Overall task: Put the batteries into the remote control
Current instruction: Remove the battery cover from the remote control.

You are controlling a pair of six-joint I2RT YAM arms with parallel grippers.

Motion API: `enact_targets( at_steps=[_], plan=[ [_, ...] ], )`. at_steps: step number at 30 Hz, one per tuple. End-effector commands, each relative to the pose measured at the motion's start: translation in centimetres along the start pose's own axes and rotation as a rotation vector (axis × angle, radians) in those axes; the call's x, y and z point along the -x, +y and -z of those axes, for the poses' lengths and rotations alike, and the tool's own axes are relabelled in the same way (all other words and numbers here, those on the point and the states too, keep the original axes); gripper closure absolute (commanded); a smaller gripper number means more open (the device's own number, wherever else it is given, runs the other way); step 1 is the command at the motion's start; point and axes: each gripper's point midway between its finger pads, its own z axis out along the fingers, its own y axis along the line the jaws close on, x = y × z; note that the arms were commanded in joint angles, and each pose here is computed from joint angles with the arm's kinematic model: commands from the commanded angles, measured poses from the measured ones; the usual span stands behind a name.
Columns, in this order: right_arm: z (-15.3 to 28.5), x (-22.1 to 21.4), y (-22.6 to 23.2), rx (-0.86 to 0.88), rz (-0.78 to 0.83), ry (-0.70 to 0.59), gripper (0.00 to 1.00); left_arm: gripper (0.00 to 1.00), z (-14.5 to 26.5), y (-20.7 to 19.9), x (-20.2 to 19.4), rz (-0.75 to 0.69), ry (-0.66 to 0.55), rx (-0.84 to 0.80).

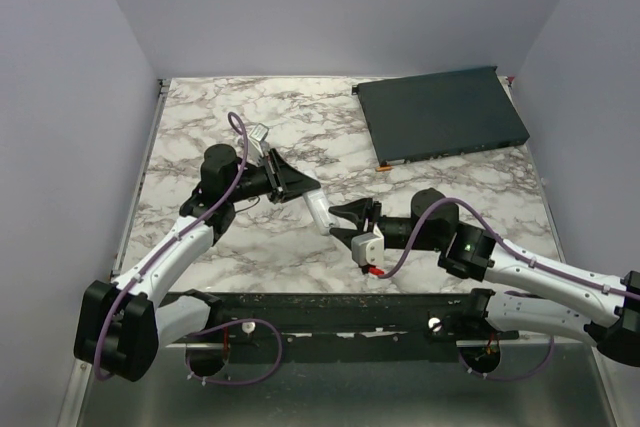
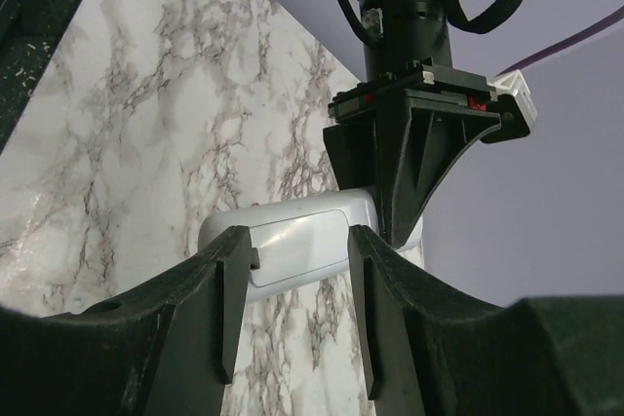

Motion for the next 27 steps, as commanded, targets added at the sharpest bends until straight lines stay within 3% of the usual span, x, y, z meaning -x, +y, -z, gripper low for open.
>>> enact_targets(
  at_steps=[1, 27],
  plan=[
    [-0.1, 0.0, -0.5, -0.017, 0.002, 0.003, 0.49, 1.0, -0.1, -2.0, 0.1, -0.058, 0.025, -0.053],
    [0.0, -1.3, 0.7, 0.021, -0.01, 0.054, 0.47, 1.0, -0.1, -2.1, 0.1, -0.064, 0.023, -0.051]
  ],
)
